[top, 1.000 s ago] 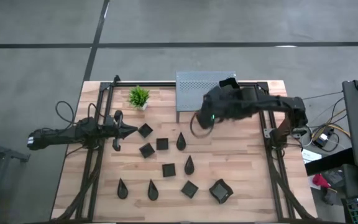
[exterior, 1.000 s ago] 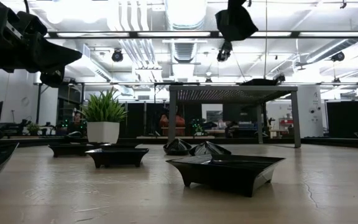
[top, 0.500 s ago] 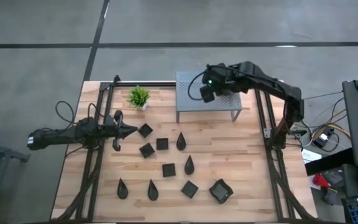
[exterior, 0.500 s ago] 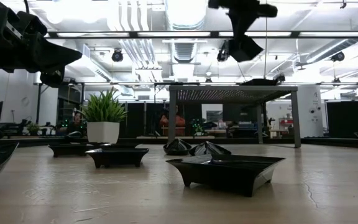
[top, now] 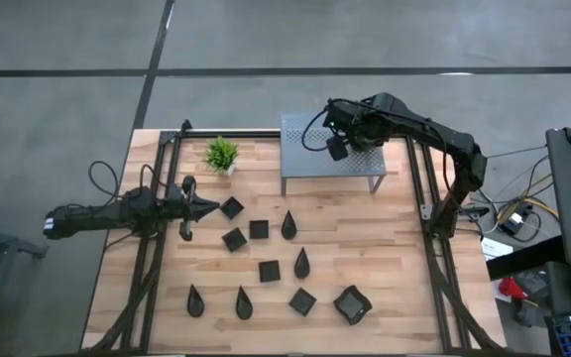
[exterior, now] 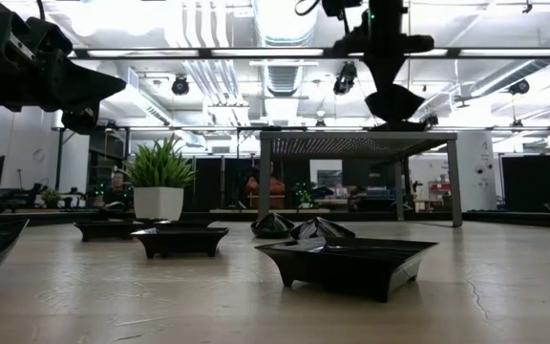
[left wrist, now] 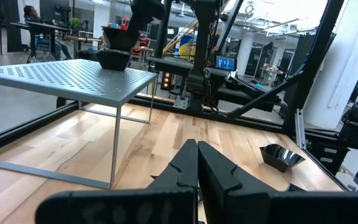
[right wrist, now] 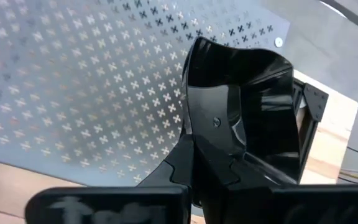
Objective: Pick & Place Mini shaped plates
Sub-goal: Stack the black distorted square plate on top of the black distorted square plate on the shelf
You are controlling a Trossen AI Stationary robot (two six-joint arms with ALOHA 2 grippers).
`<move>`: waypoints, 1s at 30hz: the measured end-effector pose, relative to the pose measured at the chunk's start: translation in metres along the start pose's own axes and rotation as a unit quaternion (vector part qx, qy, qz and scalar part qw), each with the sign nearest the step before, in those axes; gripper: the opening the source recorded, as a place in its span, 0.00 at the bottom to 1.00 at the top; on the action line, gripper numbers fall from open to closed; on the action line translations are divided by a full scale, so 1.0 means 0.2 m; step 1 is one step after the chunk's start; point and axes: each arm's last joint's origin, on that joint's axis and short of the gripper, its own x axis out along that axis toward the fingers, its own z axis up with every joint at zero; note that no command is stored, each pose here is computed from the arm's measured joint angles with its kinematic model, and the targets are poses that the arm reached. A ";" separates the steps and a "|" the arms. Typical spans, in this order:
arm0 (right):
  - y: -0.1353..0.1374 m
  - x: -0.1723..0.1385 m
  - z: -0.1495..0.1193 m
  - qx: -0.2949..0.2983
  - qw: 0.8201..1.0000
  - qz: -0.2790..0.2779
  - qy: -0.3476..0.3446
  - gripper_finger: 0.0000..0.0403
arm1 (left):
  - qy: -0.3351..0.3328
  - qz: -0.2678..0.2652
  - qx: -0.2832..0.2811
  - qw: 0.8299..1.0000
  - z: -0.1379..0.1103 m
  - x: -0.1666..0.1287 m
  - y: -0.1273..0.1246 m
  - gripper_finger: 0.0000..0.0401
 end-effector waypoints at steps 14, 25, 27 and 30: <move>0.00 0.07 -0.01 -0.009 0.999 -0.036 -0.001 0.02 | 0.000 0.000 0.000 1.000 0.00 0.00 0.00 0.01; 0.01 0.08 0.02 0.008 1.000 -0.023 -0.019 0.02 | 0.000 0.000 0.000 1.000 0.00 0.00 0.00 0.01; 0.00 0.08 0.02 0.008 0.999 -0.027 -0.017 0.02 | 0.000 0.000 0.000 1.000 0.00 0.00 0.00 0.01; -0.01 0.09 0.02 0.012 0.999 -0.027 -0.016 0.02 | 0.000 0.000 0.000 1.000 0.00 0.00 0.00 0.01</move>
